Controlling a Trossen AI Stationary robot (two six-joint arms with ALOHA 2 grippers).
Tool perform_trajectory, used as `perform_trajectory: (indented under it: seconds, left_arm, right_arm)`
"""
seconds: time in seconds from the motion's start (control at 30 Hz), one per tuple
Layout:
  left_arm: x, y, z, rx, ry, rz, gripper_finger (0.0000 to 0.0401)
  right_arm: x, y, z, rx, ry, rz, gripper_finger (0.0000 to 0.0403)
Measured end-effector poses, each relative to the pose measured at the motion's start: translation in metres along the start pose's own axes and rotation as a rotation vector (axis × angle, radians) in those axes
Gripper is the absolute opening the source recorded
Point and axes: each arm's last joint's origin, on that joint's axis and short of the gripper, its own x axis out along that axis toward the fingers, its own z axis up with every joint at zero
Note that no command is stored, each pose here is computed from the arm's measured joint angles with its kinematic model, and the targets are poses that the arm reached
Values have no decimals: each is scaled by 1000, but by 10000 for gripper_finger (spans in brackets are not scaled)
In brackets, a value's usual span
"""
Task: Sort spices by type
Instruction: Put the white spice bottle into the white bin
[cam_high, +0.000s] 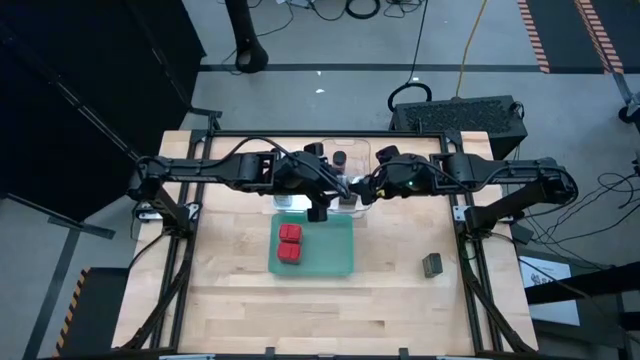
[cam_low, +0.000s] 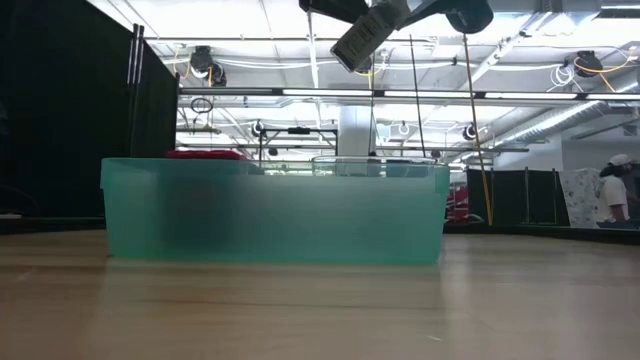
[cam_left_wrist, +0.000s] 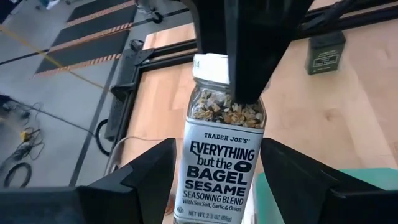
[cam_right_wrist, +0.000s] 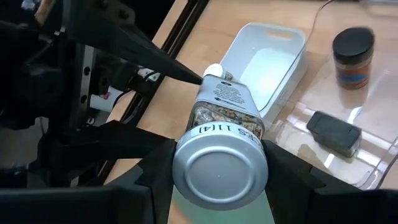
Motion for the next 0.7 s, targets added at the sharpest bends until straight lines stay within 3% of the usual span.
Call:
perform_trajectory:
  seconds: [0.13, 0.3, 0.7]
  left_arm:
    - [6, 0, -3, -10, 39, 79, 240]
    - [6, -2, -2, 29, 9, -21, 240]
    - [6, -2, -3, 33, 32, 0, 240]
  right_arm:
    - [0, -1, 1, 0, -12, -12, 175]
    - [0, -1, 1, 3, 6, 0, 175]
    - [1, -3, 4, 8, -3, -12, 175]
